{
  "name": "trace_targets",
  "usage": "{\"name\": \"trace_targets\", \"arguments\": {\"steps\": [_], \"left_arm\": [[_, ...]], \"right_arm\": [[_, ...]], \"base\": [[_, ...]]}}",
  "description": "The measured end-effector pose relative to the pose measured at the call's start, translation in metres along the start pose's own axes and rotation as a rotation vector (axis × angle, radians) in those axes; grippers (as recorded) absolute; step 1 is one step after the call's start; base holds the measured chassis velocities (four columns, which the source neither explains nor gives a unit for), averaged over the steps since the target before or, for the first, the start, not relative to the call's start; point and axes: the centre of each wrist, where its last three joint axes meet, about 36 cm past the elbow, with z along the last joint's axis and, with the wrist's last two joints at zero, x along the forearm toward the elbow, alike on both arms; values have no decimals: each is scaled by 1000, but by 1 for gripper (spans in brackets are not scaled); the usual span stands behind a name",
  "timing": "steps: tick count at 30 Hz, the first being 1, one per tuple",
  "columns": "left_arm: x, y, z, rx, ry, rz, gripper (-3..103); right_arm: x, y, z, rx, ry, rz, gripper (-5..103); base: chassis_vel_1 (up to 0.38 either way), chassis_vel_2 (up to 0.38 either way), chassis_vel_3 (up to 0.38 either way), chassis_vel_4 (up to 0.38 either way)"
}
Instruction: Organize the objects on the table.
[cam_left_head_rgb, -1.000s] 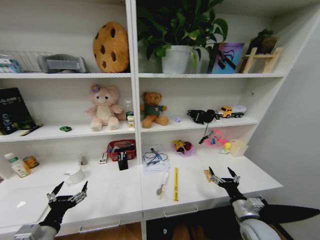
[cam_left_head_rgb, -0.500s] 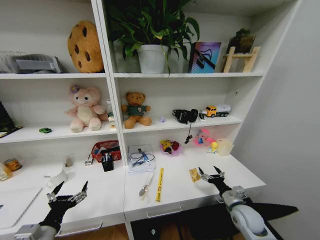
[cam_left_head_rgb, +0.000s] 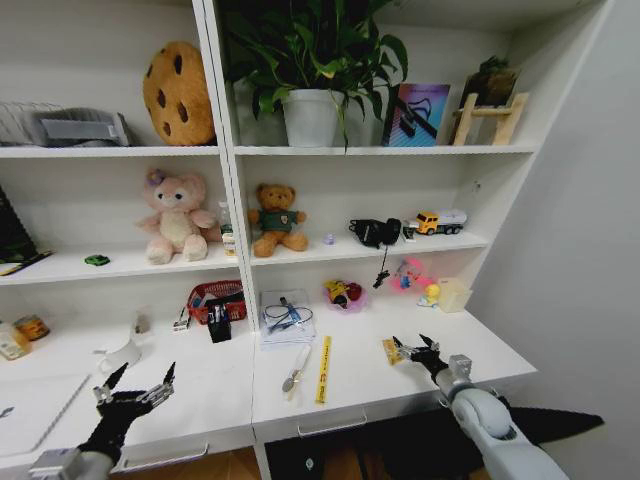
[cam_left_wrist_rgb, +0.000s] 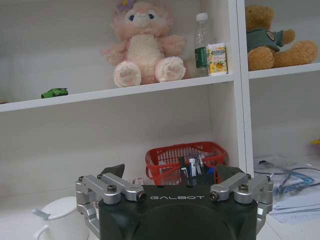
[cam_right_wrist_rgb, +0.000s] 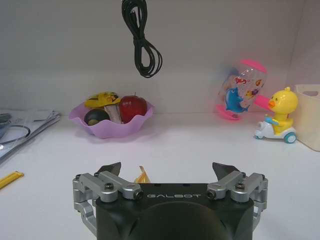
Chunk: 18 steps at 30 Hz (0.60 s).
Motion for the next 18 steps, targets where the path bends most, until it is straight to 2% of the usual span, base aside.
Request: {"name": "trace_targets", "arguments": {"steps": [6,9,11,12,15,17,18], "left_arm": [[0,0,0,0,0,0,100],[0,0,0,0,0,0,100],[0,0,0,0,0,0,100],[0,0,0,0,0,0,100],[0,0,0,0,0,0,100],[0,0,0,0,0,0,100],[0,0,0,0,0,0,100]], "right_arm": [[-10,0,1,4,16,-18,100],[-23,0,-6,29,36,-30,103],[-27,0,-4,36,55,-44,90],[-27,0,-4,36,55,-44,90],[-23,5,0,36,66,-56,73],[-22,7,1,35,68,-58,73],[-22,7,2,35,70,-60,62]], "base": [[0,0,0,0],[0,0,0,0],[0,0,0,0],[0,0,0,0],[0,0,0,0],[0,0,0,0],[0,0,0,0]]}}
